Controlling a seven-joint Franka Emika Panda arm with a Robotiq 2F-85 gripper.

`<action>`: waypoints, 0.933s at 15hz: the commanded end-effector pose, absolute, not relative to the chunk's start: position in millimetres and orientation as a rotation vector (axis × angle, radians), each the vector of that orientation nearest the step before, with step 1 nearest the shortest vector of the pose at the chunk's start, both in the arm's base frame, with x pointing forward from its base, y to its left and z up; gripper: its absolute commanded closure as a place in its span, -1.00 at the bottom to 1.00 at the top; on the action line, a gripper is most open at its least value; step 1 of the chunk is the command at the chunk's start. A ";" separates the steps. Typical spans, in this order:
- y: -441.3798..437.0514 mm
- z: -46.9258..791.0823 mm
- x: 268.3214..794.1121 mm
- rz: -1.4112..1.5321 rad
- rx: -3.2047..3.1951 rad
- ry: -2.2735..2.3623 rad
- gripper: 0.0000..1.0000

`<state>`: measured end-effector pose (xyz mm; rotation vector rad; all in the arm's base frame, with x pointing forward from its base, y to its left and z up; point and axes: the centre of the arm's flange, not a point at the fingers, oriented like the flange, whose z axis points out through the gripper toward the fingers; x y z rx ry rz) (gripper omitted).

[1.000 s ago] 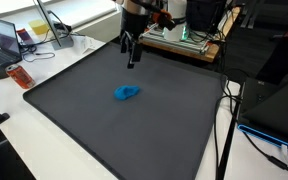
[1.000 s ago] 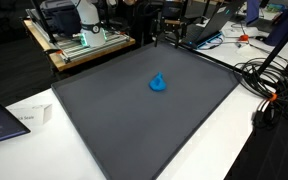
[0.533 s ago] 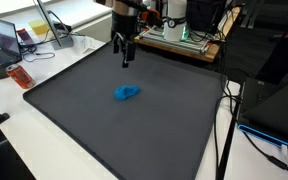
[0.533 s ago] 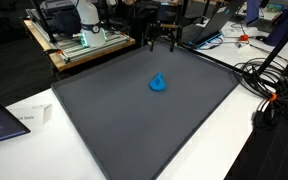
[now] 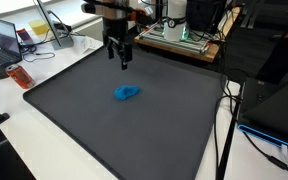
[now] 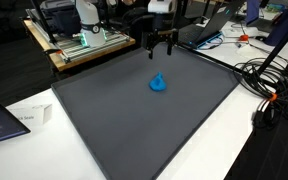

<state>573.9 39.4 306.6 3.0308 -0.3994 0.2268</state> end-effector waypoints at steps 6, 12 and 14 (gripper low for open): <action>5.1 287.6 596.7 0.087 3.210 -0.104 -1.00; -16.3 269.8 602.3 0.058 3.289 0.027 -1.00; -18.6 265.6 603.5 0.059 3.327 0.054 -1.00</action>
